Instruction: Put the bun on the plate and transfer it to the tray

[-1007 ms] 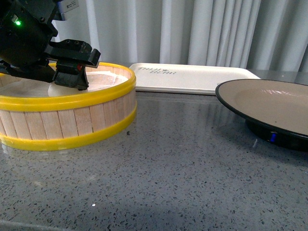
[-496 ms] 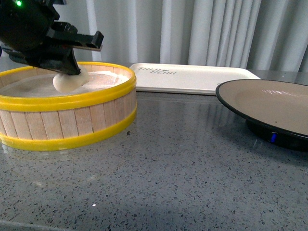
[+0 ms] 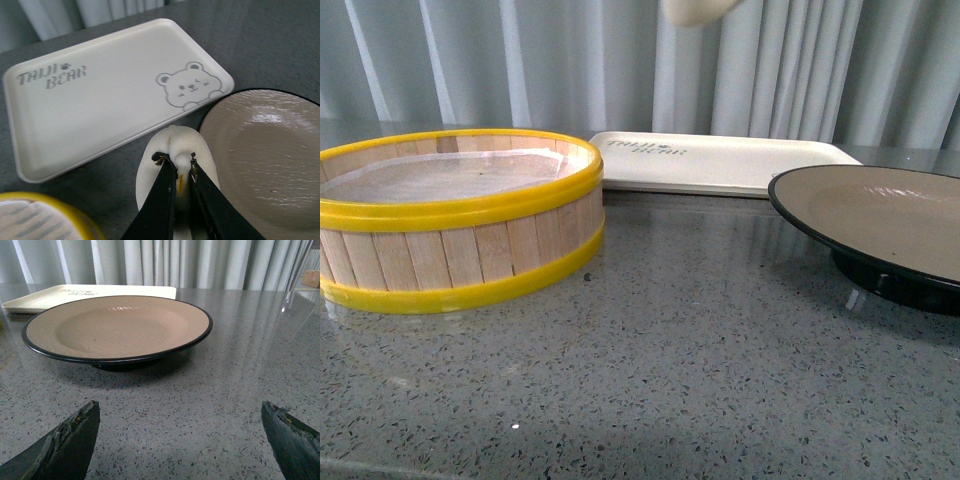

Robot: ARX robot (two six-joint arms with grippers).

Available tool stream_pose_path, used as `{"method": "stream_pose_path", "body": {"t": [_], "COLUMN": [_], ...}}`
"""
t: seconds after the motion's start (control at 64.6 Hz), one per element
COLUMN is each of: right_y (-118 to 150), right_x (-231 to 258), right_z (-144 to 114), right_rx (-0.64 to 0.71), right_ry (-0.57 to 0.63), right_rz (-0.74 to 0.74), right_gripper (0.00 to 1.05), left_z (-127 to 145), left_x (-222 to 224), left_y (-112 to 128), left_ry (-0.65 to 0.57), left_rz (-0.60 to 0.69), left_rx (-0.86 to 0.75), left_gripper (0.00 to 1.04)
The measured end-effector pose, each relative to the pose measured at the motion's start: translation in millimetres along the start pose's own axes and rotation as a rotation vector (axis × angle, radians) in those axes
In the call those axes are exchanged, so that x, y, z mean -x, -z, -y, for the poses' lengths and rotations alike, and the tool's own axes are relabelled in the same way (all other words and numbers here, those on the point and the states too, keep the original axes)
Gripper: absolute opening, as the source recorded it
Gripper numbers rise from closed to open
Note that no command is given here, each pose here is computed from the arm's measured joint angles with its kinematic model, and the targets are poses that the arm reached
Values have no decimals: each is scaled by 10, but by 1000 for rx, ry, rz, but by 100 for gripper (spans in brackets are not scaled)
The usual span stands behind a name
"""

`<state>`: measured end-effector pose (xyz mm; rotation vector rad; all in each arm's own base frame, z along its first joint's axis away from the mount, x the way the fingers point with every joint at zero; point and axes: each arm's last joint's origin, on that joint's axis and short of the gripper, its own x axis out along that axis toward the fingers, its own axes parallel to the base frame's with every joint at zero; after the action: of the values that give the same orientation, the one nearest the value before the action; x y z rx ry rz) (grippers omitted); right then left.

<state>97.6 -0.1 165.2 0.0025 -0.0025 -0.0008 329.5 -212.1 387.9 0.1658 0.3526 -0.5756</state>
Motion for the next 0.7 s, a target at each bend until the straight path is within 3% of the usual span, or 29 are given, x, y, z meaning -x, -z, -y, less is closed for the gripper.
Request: {"method": "stream_pose_path", "body": {"t": [0.31, 0.697], "right_y": [0, 0], "right_x": [0, 0], "right_z": [0, 0], "right_rx": [0, 0], "right_ry": [0, 0], "right_rz": [0, 0], "right_gripper": [96, 96], "left_z": [756, 1330], "left_x": [-393, -707], "left_y": [218, 380], "left_ry": [130, 201], "left_rz": [-58, -83], "left_rx": [-116, -217], "left_gripper": [5, 5]}}
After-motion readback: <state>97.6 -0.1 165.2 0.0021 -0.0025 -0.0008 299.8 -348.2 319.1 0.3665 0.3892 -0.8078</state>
